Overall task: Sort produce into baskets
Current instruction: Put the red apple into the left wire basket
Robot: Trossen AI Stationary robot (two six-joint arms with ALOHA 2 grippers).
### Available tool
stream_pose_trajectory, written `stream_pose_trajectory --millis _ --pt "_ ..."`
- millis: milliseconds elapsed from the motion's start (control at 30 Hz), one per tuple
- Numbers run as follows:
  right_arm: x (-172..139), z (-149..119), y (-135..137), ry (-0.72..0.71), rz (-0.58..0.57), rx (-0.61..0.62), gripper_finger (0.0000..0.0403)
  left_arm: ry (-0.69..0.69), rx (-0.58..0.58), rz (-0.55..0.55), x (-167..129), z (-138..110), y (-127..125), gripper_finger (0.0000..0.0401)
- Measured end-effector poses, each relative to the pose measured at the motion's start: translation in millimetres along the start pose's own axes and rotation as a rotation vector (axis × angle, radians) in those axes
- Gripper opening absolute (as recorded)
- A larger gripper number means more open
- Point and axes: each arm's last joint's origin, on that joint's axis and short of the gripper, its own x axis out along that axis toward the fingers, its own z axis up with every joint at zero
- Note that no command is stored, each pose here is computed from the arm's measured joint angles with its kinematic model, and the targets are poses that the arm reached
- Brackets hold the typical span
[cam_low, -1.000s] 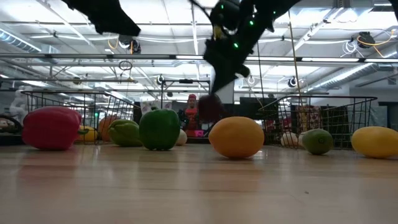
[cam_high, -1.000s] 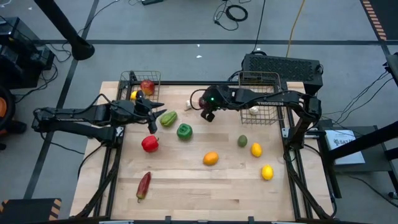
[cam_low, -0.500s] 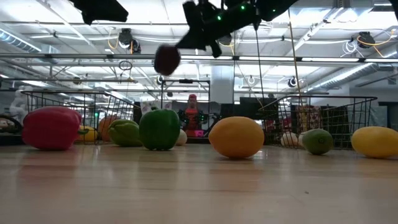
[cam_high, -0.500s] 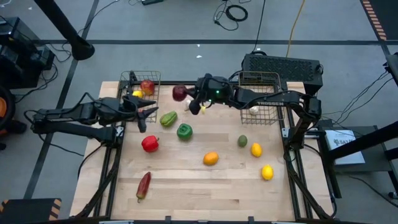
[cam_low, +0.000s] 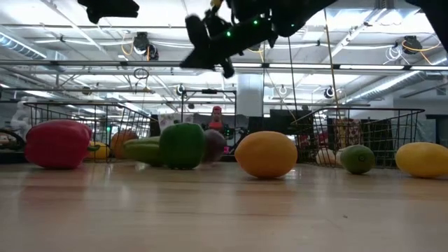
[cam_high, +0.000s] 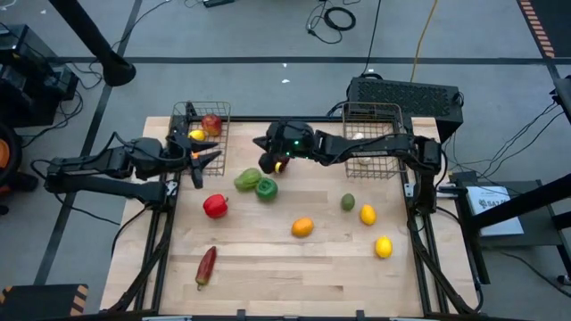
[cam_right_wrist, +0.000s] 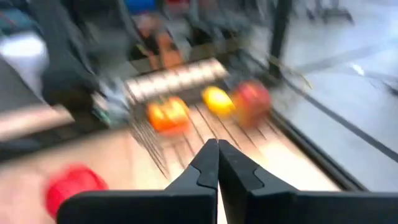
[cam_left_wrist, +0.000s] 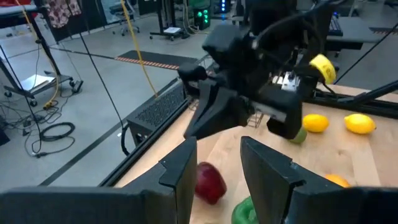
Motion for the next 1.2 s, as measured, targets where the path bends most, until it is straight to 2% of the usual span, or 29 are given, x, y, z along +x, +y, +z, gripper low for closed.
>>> stream_pose_trajectory --millis 200,333,467,633,867,1033,1200 --pt "-19.2 -7.9 -14.4 0.230 -0.203 -0.061 0.0000 0.033 0.009 0.002 1.1 -3.2 -0.2 0.0132" --pt "-39.7 -10.0 -26.4 0.399 -0.257 -0.033 0.0000 0.048 0.011 0.003 4.5 -4.5 -1.6 0.0132" --pt "-51.3 -30.5 -39.3 0.649 -0.317 -0.054 0.0006 0.067 -0.006 0.005 6.7 -6.2 -2.5 0.0132" --pt "-56.8 -50.5 -44.6 0.843 -0.278 -0.071 0.0032 0.084 -0.025 0.007 8.5 -7.8 -3.1 0.0132" --pt "-54.3 -82.0 -34.1 0.849 -0.172 -0.253 0.0094 0.086 -0.024 0.008 9.6 -7.8 -3.5 0.0132" --pt "-49.0 -93.7 -33.6 0.778 -0.137 -0.249 0.0129 0.087 -0.023 0.008 9.7 -7.8 -3.6 0.0132" --pt "-42.7 -90.8 -33.6 0.708 -0.142 -0.304 0.0135 0.079 -0.018 0.007 9.8 -7.1 -3.6 0.0132"
